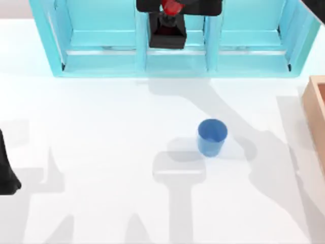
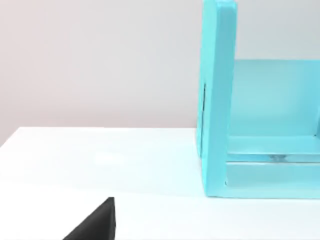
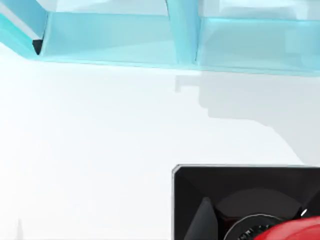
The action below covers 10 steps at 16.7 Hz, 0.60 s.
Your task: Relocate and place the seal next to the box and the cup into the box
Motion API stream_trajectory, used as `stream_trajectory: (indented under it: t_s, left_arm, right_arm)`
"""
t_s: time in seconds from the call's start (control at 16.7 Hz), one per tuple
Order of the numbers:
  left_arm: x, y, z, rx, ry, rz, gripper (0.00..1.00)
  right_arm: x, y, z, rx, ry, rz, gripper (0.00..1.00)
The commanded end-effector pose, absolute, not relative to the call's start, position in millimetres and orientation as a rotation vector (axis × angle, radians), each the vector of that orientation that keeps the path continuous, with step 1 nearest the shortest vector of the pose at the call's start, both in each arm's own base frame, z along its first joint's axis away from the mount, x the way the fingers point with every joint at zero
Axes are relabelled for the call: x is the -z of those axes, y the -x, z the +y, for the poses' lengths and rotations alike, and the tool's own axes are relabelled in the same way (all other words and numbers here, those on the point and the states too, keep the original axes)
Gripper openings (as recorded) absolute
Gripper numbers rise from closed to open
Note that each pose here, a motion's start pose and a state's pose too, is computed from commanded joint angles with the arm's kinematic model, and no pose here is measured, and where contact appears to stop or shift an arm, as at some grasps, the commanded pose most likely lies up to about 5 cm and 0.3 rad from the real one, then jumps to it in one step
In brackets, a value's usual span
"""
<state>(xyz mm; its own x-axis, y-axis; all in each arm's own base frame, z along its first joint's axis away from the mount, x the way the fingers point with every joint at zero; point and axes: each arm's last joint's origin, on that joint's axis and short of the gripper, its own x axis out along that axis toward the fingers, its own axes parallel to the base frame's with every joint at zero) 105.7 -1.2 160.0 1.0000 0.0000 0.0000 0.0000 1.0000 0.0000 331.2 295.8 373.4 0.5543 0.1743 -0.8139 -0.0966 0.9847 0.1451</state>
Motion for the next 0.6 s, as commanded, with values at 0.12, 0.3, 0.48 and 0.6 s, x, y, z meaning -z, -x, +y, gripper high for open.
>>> stream_trajectory:
  t_s: [0.12,0.3,0.48,0.6]
  left_arm:
    - [-160.0,-105.7,-1.2,0.000,0.000,0.000,1.00]
    - [-160.0,-105.7,-1.2,0.000,0.000,0.000,1.00]
    - [-160.0,-105.7,-1.2,0.000,0.000,0.000,1.00]
    - [-160.0,-105.7,-1.2,0.000,0.000,0.000,1.00]
  right_arm:
    - [-371.0,-320.2,271.3,-0.148,-0.064,0.994,0.00]
    - [-347.8,-296.4,229.6,-0.114,-0.023,1.046,0.00]
    - [-314.0,-266.8,187.7,-0.075,0.009,1.091,0.00]
    - [-293.6,-246.8,162.8,-0.053,0.018,1.104,0.00]
